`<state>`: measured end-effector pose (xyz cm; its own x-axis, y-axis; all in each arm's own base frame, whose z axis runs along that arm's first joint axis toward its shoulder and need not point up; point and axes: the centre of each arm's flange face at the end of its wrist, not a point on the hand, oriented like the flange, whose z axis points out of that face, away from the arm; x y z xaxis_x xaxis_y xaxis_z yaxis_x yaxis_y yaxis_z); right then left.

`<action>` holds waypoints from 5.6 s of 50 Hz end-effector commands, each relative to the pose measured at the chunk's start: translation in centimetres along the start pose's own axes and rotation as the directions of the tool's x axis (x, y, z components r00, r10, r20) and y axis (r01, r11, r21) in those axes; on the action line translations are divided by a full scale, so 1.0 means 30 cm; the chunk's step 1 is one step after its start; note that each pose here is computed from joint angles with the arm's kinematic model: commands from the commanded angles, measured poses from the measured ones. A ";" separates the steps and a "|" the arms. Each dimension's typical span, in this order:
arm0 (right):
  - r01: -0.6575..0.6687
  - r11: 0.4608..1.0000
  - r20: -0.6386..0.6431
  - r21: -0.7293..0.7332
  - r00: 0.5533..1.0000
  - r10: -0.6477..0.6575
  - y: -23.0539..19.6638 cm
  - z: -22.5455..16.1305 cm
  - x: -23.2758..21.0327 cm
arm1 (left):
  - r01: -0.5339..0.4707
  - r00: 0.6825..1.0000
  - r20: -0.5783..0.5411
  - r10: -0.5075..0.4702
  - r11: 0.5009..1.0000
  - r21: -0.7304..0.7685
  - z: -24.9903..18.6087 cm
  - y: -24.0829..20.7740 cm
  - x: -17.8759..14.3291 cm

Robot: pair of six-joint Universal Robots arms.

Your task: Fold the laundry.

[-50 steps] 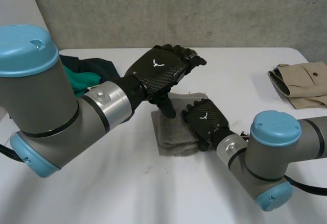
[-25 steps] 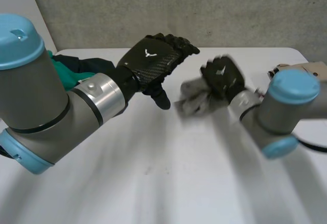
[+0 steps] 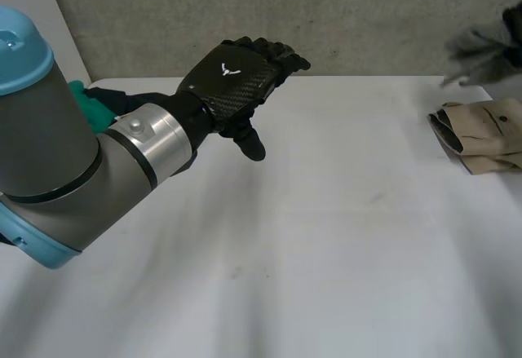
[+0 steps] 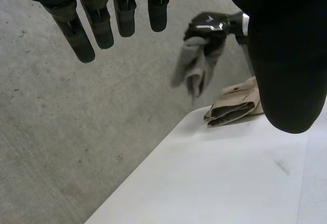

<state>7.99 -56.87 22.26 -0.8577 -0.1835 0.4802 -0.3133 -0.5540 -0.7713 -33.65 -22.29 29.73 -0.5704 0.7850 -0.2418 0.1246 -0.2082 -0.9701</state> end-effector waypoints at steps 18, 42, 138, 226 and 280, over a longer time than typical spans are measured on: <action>-0.095 0.985 0.060 -0.146 0.993 0.105 0.314 -0.307 0.019 | 0.007 0.999 0.035 -0.006 0.999 -0.031 -0.005 0.023 0.006; -0.067 0.780 -0.057 -0.622 0.998 0.040 -0.017 -0.569 0.296 | -0.001 1.000 -0.023 0.001 1.000 0.011 -0.033 -0.037 0.080; 0.016 0.898 0.230 -0.440 0.968 0.096 -0.581 -0.506 -0.515 | -0.057 0.989 0.133 0.066 0.996 -0.070 0.072 0.178 0.114; -0.017 0.965 0.222 -0.260 0.972 0.077 -0.677 -0.287 -0.573 | -0.371 0.888 0.282 0.362 0.928 -0.023 0.162 0.133 -0.094; 0.052 0.988 0.259 -0.148 0.966 -0.012 -1.104 -0.457 -0.555 | 0.442 0.827 0.526 -0.199 0.809 -0.389 -0.098 0.573 0.108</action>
<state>27.00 -25.50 32.30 -0.7116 -0.3980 0.5790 -0.4347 -0.3981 -0.8078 -30.27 -20.48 14.42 -0.9178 0.3969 0.0067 0.1557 0.3755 -0.9136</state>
